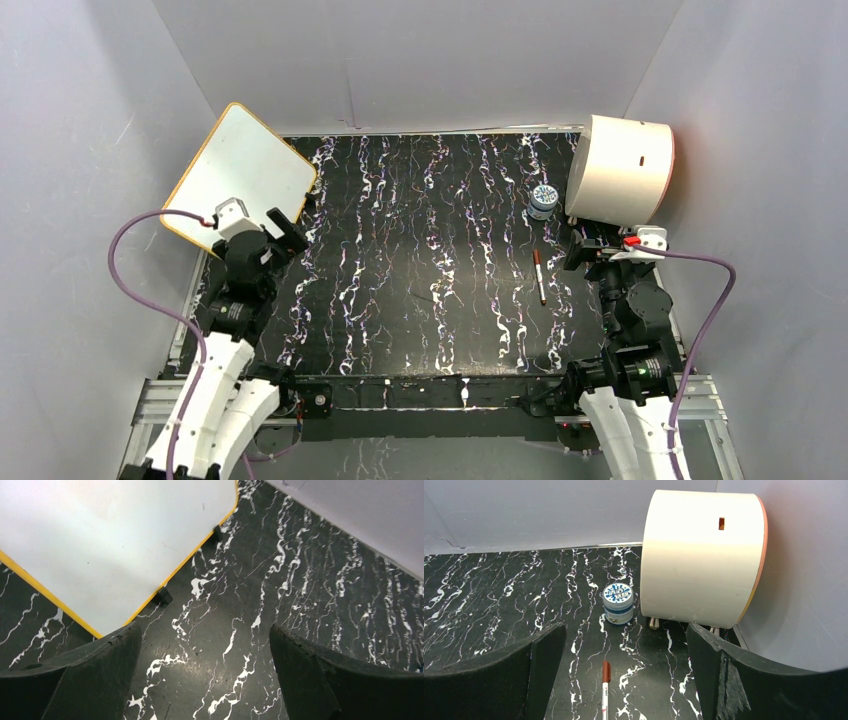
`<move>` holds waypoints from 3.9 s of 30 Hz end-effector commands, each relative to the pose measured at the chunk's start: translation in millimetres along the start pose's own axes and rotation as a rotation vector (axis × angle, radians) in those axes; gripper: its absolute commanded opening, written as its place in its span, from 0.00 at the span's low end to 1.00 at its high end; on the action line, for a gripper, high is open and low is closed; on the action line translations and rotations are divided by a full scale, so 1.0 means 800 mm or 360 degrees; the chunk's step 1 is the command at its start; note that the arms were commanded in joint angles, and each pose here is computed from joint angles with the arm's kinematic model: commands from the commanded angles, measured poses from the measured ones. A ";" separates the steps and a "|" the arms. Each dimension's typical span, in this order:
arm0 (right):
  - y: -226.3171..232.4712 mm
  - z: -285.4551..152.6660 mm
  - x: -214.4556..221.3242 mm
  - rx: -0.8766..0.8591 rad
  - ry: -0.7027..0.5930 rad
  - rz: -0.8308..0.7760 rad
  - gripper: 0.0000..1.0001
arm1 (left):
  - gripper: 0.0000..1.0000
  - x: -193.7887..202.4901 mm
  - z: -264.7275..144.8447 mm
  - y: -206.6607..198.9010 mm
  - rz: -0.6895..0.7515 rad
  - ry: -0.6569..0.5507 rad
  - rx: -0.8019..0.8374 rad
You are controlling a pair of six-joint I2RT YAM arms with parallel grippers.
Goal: Write a sentence on the whiteboard
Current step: Move the whiteboard stand to the center of the board.
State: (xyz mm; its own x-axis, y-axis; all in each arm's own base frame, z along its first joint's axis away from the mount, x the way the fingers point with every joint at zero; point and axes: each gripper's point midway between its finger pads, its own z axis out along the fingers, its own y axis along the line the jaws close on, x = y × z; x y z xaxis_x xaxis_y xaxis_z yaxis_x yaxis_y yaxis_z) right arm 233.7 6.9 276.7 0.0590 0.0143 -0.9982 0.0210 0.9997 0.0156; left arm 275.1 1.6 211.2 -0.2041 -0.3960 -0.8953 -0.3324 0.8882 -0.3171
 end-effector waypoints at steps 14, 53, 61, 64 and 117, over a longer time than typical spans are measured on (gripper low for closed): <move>0.005 -0.005 -0.036 -0.0017 -0.0183 0.0067 0.99 | 0.93 0.075 0.061 0.043 -0.0171 0.0461 -0.0762; 0.024 -0.004 -0.035 -0.0109 -0.0231 0.0079 0.99 | 0.52 0.154 0.181 0.089 -0.0240 0.0473 -0.1312; 0.025 -0.004 -0.033 -0.0118 -0.0220 0.0076 0.99 | 0.46 0.162 0.184 0.107 -0.0274 0.0491 -0.1370; 0.025 -0.004 -0.034 -0.0120 -0.0222 0.0076 0.99 | 0.41 0.166 0.182 0.109 -0.0235 0.0525 -0.1369; 0.037 0.003 -0.020 -0.0189 -0.0128 0.0045 0.99 | 0.00 0.334 0.026 -0.147 0.0425 0.1203 0.0066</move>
State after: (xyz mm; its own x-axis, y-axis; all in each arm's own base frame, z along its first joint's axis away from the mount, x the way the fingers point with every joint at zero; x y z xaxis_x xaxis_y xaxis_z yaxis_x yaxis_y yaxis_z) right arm 236.0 35.8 279.1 0.0949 0.0334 -0.9949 -0.0952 0.9952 0.0243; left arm 308.8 -184.7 17.2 -0.7761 -0.2187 -0.5915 -0.1633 0.9756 -0.1465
